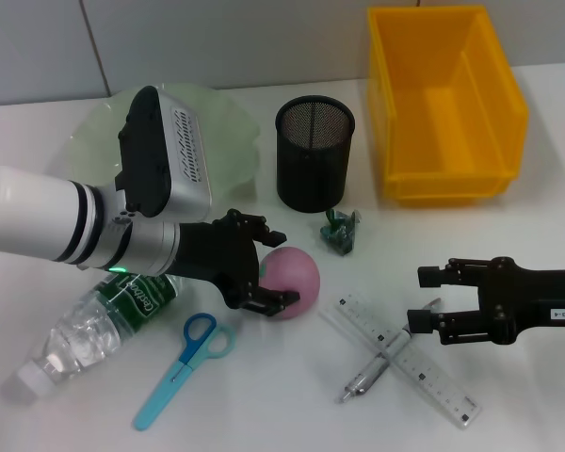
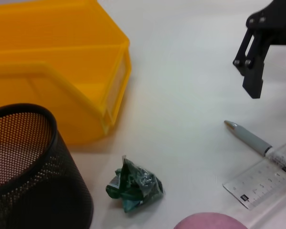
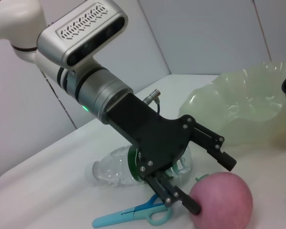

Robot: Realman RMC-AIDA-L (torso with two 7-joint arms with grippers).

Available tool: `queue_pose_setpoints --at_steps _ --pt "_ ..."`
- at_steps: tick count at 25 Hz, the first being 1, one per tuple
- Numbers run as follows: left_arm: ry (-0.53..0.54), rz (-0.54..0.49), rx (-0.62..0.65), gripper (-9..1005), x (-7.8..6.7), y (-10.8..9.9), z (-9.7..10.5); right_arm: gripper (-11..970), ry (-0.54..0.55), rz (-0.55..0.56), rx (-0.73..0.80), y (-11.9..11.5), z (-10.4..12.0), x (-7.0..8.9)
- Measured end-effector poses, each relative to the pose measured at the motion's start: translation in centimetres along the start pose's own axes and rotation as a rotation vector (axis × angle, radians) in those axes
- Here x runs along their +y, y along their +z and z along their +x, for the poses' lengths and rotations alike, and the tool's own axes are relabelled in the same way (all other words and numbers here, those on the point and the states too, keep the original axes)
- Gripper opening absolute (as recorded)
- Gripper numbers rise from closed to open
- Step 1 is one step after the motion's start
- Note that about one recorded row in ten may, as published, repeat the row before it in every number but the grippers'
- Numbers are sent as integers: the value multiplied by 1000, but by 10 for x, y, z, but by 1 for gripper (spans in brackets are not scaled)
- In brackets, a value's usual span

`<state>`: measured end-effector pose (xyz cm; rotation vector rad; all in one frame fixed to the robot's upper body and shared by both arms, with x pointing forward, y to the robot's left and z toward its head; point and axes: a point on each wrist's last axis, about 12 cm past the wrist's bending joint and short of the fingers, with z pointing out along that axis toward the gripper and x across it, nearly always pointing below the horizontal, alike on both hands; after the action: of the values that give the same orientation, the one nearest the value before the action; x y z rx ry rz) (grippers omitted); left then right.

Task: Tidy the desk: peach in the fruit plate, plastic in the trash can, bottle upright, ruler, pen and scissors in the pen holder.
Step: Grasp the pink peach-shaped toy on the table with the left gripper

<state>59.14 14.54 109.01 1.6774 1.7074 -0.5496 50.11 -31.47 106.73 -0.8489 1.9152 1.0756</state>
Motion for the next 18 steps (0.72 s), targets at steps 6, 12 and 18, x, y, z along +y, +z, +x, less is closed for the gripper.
queue_pose_setpoints --at_steps 6,12,18 --pt "-7 -5 -2 742 0 0 0 819 0 0 0 0 0 0" --pt "-20 -3 11 726 0 1 0 818 3 -3 1 1 0 0" --pt "-39 1 -3 549 -1 0 -1 818 5 -4 1 1 1 1"
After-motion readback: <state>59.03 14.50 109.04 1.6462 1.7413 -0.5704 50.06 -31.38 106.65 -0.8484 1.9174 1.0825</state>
